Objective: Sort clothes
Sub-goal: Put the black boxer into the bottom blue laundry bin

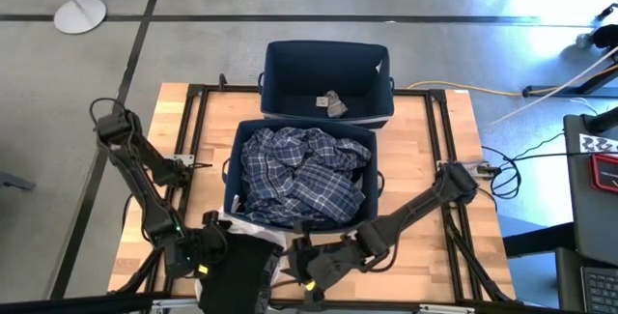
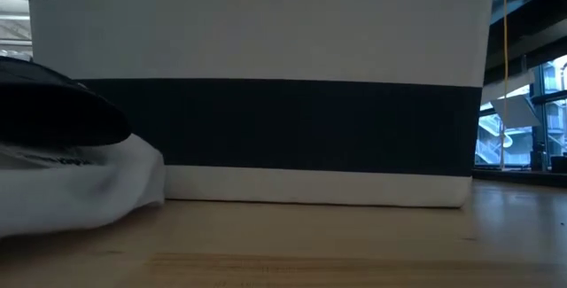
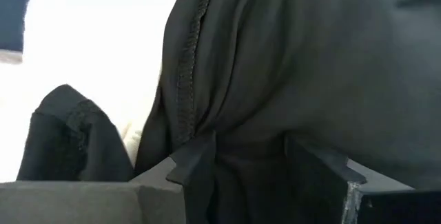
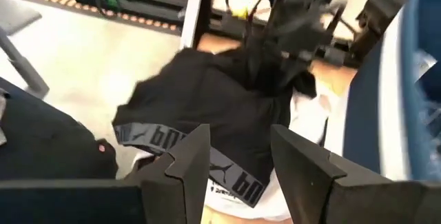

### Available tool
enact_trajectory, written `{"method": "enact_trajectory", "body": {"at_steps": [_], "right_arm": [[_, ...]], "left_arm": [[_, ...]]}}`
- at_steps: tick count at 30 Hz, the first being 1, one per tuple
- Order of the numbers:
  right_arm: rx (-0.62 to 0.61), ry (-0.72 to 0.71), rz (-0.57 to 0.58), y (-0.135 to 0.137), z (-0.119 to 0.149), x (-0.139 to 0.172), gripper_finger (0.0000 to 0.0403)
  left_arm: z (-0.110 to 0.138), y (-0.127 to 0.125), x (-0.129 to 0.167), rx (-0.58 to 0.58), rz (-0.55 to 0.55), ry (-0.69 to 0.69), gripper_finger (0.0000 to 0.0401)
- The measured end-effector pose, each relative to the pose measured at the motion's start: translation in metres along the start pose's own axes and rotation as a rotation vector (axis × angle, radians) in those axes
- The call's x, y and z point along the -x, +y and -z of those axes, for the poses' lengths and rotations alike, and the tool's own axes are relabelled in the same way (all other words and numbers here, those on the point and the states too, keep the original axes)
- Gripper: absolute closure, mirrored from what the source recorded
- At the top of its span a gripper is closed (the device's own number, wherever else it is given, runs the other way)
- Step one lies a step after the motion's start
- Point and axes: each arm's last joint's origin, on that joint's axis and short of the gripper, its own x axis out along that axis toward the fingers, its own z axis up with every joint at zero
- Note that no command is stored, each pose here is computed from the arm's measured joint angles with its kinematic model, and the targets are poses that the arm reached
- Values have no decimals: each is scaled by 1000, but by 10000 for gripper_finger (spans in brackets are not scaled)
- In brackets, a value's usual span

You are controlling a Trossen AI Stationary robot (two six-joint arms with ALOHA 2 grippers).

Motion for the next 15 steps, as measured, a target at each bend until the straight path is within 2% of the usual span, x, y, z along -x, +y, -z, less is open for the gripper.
{"method": "enact_trajectory", "body": {"at_steps": [4, 9, 15], "right_arm": [[17, 59, -5, 4, 17, -26, 246], [39, -1, 3, 15, 29, -57, 246], [231, -91, -24, 39, 40, -76, 246]], "left_arm": [[-6, 1, 9, -4, 32, -23, 235], [-9, 1, 14, -11, 47, -41, 235], [-9, 3, 13, -4, 34, -38, 235]]}}
